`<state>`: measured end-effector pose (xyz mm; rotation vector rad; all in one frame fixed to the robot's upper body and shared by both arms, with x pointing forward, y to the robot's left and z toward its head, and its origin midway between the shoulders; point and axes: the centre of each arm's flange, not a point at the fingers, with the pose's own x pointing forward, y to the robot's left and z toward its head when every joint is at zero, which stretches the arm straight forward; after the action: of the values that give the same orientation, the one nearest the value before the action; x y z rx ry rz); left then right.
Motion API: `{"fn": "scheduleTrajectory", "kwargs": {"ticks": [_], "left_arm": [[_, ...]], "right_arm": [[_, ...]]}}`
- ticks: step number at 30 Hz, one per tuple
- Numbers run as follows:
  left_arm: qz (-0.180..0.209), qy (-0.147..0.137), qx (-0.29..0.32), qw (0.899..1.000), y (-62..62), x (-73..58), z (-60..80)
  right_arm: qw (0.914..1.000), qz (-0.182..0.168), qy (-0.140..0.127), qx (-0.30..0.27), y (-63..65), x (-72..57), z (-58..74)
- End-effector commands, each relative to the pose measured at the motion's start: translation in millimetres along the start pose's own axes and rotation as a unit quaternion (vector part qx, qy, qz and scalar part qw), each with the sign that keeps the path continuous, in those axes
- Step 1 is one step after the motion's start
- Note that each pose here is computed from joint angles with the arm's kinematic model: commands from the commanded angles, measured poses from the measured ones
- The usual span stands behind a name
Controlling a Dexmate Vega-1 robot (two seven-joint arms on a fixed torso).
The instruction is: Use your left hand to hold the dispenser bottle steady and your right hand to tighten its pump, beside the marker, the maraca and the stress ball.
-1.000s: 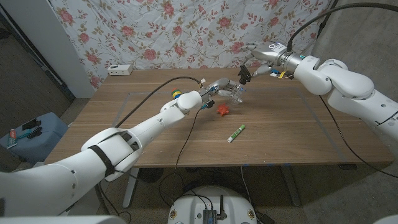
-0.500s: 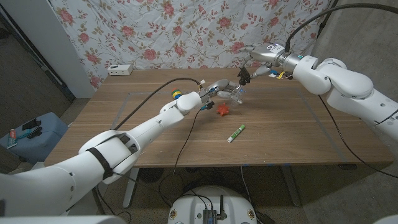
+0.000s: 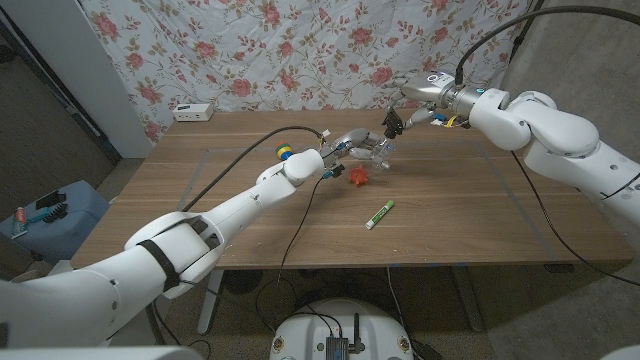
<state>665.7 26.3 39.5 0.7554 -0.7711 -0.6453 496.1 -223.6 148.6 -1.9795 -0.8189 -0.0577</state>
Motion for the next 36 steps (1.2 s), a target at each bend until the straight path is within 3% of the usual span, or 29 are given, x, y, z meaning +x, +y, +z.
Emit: {"fn": "scheduleTrajectory", "kwargs": {"ticks": [1, 20, 36], "left_arm": [[0.0, -0.004, 0.009, 1.0, -1.4, -0.9, 3.6], [-0.001, -0.005, 0.015, 1.0, -2.1, -2.8, 3.4], [-0.001, -0.008, 0.021, 1.0, -0.5, -4.5, 4.0]], "right_arm": [[0.9994, 0.032, 0.01, -0.001, -2.2, 2.0, 1.7], [0.9974, 0.059, 0.028, 0.031, -10.8, 3.1, -0.5], [0.9908, 0.086, 0.045, 0.094, -8.9, 5.3, -7.4]]}}
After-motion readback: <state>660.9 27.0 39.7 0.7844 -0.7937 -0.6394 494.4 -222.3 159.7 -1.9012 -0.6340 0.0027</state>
